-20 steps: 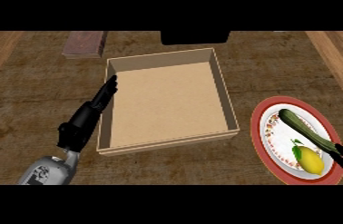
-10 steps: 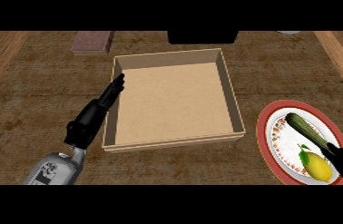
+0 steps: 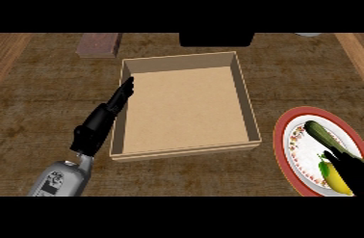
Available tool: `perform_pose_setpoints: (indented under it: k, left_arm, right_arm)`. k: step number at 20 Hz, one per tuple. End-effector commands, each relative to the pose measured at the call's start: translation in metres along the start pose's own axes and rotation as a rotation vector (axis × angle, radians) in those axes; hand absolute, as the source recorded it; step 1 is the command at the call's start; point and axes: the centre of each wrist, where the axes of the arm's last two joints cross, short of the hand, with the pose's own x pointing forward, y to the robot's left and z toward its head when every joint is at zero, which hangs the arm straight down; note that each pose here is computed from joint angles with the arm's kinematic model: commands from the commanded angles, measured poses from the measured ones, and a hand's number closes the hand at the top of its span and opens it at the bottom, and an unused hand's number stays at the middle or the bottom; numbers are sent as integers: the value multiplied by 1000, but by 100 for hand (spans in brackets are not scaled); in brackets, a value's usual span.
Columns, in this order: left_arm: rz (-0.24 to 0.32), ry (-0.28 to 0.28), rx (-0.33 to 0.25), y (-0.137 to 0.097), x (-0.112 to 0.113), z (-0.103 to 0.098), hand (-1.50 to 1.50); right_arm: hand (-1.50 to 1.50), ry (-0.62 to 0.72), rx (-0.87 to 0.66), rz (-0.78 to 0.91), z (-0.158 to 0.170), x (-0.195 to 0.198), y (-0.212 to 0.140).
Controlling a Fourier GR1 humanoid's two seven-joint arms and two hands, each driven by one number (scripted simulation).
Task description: Pick the lemon from the plate and place it in the cardboard box
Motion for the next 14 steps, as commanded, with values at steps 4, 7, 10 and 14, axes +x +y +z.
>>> perform_pose_setpoints:
  k: [4, 7, 10, 14]
  left_arm:
    - [-3, -6, 1, -12, 11, 0, 0]
    - [-8, -7, 6, 4, -13, -2, 0]
    - [3, 7, 19, 10, -6, -7, 0]
    - [-4, -6, -9, 20, 7, -3, 0]
  right_arm:
    - [-150, -18, -38, 2, -32, 0, -6]
    - [-150, -42, -44, -10, -24, -10, 7]
    - [-150, -4, -37, 16, -32, -3, 4]
    - [-150, 1, 19, 43, -36, -12, 17]
